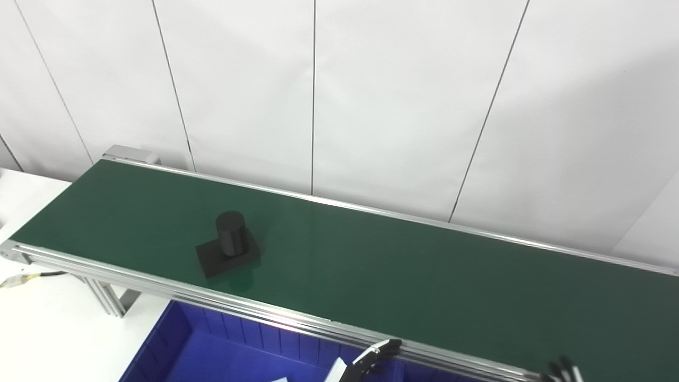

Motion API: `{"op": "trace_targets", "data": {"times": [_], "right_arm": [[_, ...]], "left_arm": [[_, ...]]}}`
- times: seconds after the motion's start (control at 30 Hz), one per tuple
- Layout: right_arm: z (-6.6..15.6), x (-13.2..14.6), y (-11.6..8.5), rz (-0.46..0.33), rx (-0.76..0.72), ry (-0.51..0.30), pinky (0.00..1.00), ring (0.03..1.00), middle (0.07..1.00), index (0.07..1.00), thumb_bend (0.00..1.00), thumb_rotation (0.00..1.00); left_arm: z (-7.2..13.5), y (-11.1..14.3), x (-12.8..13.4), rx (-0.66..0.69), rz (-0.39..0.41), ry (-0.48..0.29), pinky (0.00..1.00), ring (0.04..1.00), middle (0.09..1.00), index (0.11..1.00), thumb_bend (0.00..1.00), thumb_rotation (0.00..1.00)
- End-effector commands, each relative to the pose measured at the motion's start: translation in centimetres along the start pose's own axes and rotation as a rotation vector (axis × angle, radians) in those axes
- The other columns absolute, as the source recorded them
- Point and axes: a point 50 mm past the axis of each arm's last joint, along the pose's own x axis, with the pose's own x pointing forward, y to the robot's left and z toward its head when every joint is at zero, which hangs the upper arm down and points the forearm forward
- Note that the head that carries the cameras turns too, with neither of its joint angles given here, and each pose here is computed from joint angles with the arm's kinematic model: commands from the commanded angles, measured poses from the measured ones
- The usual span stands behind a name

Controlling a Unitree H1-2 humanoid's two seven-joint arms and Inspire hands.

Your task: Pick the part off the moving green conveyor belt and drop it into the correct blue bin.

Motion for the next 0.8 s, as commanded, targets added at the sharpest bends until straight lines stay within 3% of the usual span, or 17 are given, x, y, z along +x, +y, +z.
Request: {"op": "trace_targets", "data": {"times": [0.0,0.17,0.3,0.5,0.77], "right_arm": [[1.6,1.3,-0.5,-0.014,0.012,-0.088,0.83,0.895,0.955,1.0,1.0,1.0],[2.3,2.3,-1.1,-0.039,0.014,-0.119,0.8,0.845,0.944,1.0,1.0,1.0],[2.7,3.0,-1.7,-0.06,0.023,-0.138,0.67,0.785,0.891,0.998,1.0,1.0],[3.3,4.4,-2.7,-0.09,0.009,-0.163,0.61,0.751,0.853,0.983,1.0,1.0],[4.5,6.0,-3.7,-0.077,-0.01,-0.207,0.65,0.766,0.865,0.958,1.0,0.98]], "left_arm": [[1.0,-0.2,0.8,-0.022,0.009,-0.056,0.78,0.846,0.841,0.843,1.0,0.9],[1.0,-0.1,0.9,-0.024,0.005,-0.056,0.78,0.849,0.844,0.845,1.0,0.9],[1.0,-0.1,0.9,-0.024,0.005,-0.056,0.78,0.844,0.838,0.845,1.0,0.9],[1.0,-0.2,0.9,-0.022,0.007,-0.056,0.78,0.834,0.828,0.843,1.0,0.9],[1.1,-0.4,1.0,-0.015,0.008,-0.062,0.78,0.819,0.817,0.842,1.0,0.91]]}}
